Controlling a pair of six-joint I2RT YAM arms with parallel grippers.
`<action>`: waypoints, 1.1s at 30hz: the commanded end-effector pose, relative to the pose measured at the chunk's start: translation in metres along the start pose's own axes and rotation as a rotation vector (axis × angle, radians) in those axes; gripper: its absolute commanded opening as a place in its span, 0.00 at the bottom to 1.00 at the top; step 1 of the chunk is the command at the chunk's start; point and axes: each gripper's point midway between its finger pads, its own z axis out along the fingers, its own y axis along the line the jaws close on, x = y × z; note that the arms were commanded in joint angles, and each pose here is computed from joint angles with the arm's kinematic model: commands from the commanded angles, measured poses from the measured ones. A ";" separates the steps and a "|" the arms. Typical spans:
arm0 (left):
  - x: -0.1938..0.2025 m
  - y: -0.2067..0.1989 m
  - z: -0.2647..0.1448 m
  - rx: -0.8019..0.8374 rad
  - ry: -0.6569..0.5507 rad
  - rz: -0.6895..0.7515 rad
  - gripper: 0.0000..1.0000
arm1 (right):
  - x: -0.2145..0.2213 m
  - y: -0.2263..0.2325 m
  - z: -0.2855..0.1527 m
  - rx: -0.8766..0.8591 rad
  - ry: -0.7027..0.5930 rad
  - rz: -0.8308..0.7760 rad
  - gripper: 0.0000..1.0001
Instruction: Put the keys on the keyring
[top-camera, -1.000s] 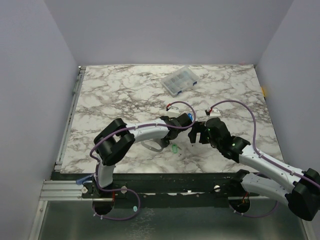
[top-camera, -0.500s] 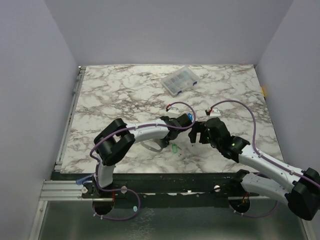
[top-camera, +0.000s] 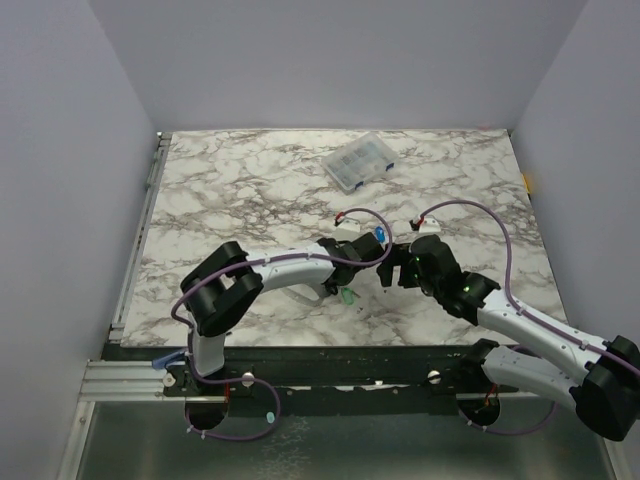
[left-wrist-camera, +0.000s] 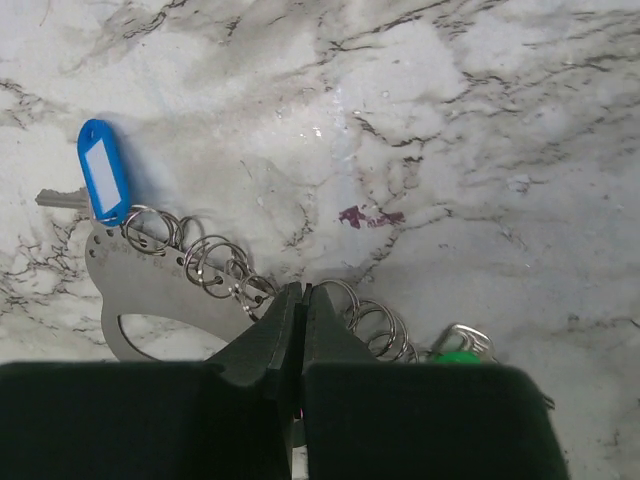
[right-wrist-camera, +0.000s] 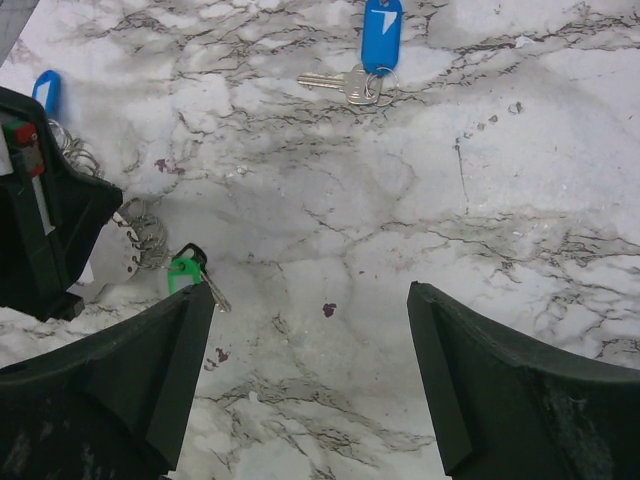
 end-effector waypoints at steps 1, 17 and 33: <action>-0.024 -0.018 -0.035 0.165 -0.128 -0.027 0.00 | -0.005 0.007 -0.003 -0.037 -0.023 -0.013 0.89; -0.067 0.015 -0.137 0.568 -0.590 -0.098 0.00 | -0.048 0.041 -0.034 -0.250 -0.211 0.010 0.90; -0.052 0.022 -0.187 0.897 -0.855 -0.181 0.00 | -0.069 0.127 -0.080 -0.775 -0.320 -0.109 0.75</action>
